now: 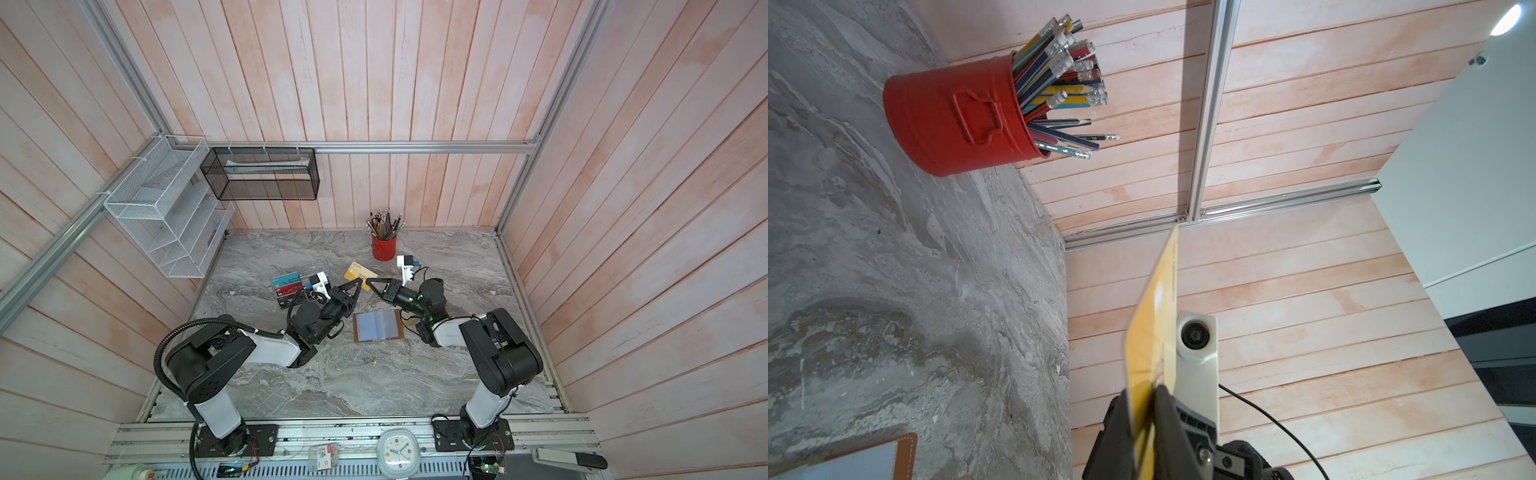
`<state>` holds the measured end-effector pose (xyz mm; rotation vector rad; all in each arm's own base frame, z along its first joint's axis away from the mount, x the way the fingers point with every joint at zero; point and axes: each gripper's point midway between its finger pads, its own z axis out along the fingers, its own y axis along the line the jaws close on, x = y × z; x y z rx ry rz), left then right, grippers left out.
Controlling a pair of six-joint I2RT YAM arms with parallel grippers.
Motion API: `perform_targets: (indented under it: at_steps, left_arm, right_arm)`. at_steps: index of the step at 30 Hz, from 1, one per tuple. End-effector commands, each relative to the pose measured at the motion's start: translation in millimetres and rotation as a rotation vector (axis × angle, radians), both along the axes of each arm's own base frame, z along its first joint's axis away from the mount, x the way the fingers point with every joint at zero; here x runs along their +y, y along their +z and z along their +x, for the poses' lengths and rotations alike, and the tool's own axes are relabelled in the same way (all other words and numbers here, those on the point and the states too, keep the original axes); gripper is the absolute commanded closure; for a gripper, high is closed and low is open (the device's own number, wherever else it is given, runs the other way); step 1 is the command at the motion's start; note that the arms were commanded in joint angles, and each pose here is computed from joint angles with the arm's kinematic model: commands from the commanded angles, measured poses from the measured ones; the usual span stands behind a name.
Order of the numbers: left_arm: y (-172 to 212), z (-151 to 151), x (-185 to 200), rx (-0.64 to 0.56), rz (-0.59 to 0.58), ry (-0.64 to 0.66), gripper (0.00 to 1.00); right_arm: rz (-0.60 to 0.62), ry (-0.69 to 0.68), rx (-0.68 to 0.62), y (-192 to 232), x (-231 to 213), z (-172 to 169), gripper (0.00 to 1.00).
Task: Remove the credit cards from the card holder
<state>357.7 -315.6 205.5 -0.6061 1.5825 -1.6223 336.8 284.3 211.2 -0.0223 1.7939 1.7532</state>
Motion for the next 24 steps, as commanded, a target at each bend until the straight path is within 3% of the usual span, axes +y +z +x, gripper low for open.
perform_targets:
  at_steps: [1, 4, 9, 11, 13, 16, 18, 19, 24]
  left_arm:
    - [13, 0, -5, -0.027, 0.008, 0.0, 0.79]
    - [13, -1, -5, -0.027, 0.025, -0.005, 0.69]
    - [13, -3, 0, -0.017, 0.052, 0.005, 0.64]
    - [12, -5, 0, -0.011, 0.063, 0.003, 0.51]
    - [13, -6, 2, -0.009, 0.068, 0.004, 0.45]
    - [10, -8, 8, 0.006, 0.089, 0.019, 0.24]
    - [10, -10, 10, 0.02, 0.127, 0.021, 0.04]
    - [9, -11, 10, 0.035, 0.151, 0.019, 0.0]
    - [-4, -15, 23, 0.176, 0.351, 0.032, 0.0]
  right_arm:
    - [0.008, 0.028, -0.051, 10, 5, -2, 1.0]
    - [0.001, 0.024, -0.053, 10, 5, -1, 1.0]
    - [-0.014, 0.015, -0.059, 9, 4, 0, 1.0]
    - [-0.019, 0.007, -0.065, 10, 2, 0, 1.0]
    - [-0.039, -0.003, -0.065, 8, 1, 1, 1.0]
    - [-0.087, -0.014, -0.082, 5, -1, 4, 1.0]
    - [-0.127, -0.025, -0.102, 4, -3, 5, 1.0]
    - [-0.152, -0.027, -0.112, 3, -3, 6, 1.0]
    - [-0.311, -0.061, -0.191, 0, -9, 9, 1.0]
